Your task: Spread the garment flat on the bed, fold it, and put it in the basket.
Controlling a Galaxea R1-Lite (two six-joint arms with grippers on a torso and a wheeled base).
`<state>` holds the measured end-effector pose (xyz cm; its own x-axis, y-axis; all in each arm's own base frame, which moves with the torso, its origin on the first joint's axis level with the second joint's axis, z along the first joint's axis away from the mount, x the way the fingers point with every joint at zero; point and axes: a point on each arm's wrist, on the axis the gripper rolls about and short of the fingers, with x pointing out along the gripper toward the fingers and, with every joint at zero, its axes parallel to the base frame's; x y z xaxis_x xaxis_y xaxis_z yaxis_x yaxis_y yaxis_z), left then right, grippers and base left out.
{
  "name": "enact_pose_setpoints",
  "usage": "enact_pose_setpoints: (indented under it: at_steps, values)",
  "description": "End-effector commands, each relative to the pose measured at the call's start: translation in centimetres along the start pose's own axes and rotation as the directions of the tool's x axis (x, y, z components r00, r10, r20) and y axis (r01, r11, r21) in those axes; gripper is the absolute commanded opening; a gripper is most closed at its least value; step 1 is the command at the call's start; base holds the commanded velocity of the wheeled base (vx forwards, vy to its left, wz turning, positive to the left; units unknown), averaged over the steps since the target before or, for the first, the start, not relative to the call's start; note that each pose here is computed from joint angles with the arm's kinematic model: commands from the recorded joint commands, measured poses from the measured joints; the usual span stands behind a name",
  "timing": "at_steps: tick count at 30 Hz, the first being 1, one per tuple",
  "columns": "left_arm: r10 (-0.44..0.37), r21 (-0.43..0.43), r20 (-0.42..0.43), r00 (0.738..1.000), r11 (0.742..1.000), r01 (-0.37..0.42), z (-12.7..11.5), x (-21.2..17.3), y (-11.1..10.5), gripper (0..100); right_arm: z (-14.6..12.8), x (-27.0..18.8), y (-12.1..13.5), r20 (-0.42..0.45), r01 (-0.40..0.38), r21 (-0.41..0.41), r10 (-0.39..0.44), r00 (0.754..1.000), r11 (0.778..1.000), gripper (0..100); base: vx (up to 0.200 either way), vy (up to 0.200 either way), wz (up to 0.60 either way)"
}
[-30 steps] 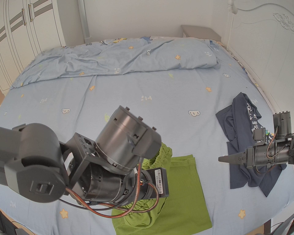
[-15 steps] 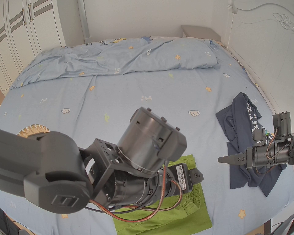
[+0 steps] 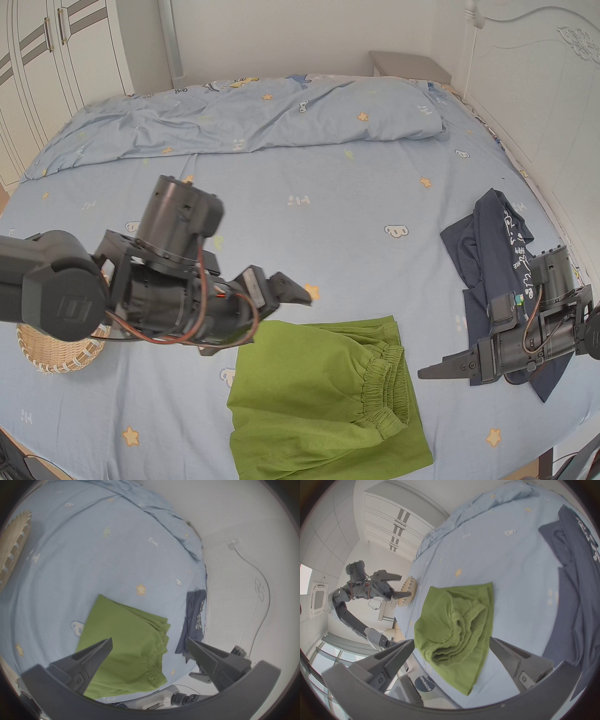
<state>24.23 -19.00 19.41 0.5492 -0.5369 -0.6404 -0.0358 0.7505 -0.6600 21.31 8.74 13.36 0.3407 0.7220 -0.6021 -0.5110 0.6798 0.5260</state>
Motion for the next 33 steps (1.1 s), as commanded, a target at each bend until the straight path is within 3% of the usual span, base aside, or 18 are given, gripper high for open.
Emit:
enact_pose_setpoints:
  at_steps: [1, 4, 7, 11, 12, 14, 28, 33]
  values:
    - [0.009, -0.163, 0.020, 1.000, 0.987, -0.005, 2.8, -2.8, 7.1, 100, -0.8, 2.3, 1.8, -0.150, -0.032, 0.077, 0.043, 0.988, 0.997, 100, 0.000, 0.000, 0.00]
    - [0.006, -0.202, 0.034, 0.999, 0.979, 0.001, 3.0, -2.5, 9.4, 100, -1.0, 2.5, 2.9, -0.220, -0.027, 0.149, 0.060, 0.974, 0.988, 100, 0.000, 0.000, 0.00]
    - [-0.007, -0.203, 0.056, 0.998, 0.979, 0.018, 2.7, -2.3, 10.4, 100, -1.5, 2.6, 3.3, -0.269, -0.022, 0.172, 0.068, 0.961, 0.985, 100, 0.000, 0.000, 0.00]
    - [-0.023, -0.195, 0.070, 0.997, 0.980, 0.036, 2.5, -2.0, 10.6, 100, -1.9, 3.0, 3.6, -0.295, -0.021, 0.205, 0.082, 0.952, 0.979, 100, 0.000, 0.000, 0.00]
    - [-0.032, -0.189, 0.077, 0.997, 0.981, 0.046, 2.4, -2.1, 10.5, 100, -2.2, 3.8, 3.4, -0.324, 0.001, 0.268, 0.089, 0.942, 0.963, 100, 0.000, 0.000, 0.00]
    - [-0.035, -0.187, 0.078, 0.996, 0.981, 0.049, 2.4, -2.1, 10.4, 100, -2.4, 4.4, 3.3, -0.342, 0.008, 0.289, 0.096, 0.935, 0.957, 100, 0.000, 0.000, 0.00]
    - [-0.035, -0.188, 0.078, 0.996, 0.981, 0.049, 2.5, -2.0, 10.4, 100, -2.4, 8.0, 1.4, -0.373, 0.048, 0.338, 0.088, 0.924, 0.940, 100, 0.000, 0.000, 0.00]
    - [-0.038, -0.185, 0.081, 0.996, 0.981, 0.052, 2.6, -2.0, 10.3, 100, -1.7, 8.7, 0.9, -0.328, 0.031, 0.351, 0.092, 0.940, 0.936, 100, 0.000, 0.000, 0.00]
